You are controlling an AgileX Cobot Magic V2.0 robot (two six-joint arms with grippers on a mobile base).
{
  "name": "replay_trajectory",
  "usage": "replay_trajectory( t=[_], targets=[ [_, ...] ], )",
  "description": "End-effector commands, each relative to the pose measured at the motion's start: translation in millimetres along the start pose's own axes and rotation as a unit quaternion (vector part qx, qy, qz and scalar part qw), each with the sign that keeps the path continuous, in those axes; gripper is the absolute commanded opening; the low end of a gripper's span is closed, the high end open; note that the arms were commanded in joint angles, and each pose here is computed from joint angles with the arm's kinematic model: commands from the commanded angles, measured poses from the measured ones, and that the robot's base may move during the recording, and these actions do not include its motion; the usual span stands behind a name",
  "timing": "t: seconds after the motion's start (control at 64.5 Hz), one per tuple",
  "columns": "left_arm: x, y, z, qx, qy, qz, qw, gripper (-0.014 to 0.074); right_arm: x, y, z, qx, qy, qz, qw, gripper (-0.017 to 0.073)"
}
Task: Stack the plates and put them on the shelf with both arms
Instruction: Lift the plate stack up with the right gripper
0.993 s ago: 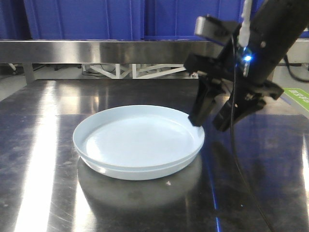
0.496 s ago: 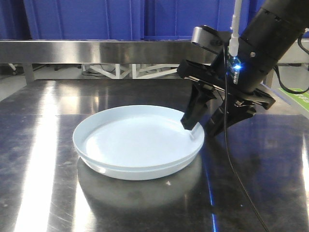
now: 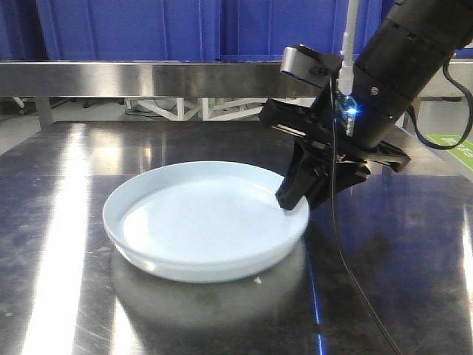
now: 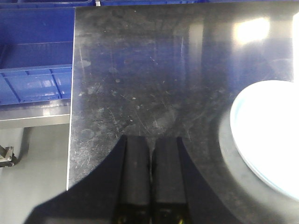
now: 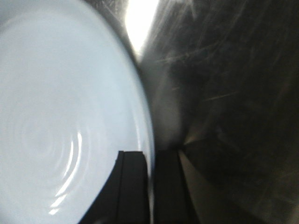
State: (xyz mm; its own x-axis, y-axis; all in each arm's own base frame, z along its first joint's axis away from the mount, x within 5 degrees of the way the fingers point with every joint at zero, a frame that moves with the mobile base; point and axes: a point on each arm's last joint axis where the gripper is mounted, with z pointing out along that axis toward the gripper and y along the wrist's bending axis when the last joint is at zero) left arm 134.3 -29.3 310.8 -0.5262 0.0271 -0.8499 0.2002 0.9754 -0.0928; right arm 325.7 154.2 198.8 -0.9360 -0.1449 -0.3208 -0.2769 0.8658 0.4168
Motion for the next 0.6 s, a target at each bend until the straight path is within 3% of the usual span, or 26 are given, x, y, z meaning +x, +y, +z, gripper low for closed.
replay_trajectory(
  t=[0.0,0.31,0.589],
  targets=[
    [-15.1,-0.7,-5.6,0.001,-0.053,-0.008,0.999,0.009,-5.5,10.6,-16.7,-0.01,-0.023,-0.019,1.0,0.0059],
    [-15.1,-0.7,-5.6,0.001,-0.053,-0.008,0.999,0.009,-13.4,20.5,-38.6,-0.014,-0.066,-0.032,0.997,0.0056],
    [-15.1,-0.7,-5.6,0.001,-0.053,-0.008,0.999,0.0087,-20.3,48.7,-112.8,-0.031,-0.184,-0.068,0.98,0.0056]
  ],
)
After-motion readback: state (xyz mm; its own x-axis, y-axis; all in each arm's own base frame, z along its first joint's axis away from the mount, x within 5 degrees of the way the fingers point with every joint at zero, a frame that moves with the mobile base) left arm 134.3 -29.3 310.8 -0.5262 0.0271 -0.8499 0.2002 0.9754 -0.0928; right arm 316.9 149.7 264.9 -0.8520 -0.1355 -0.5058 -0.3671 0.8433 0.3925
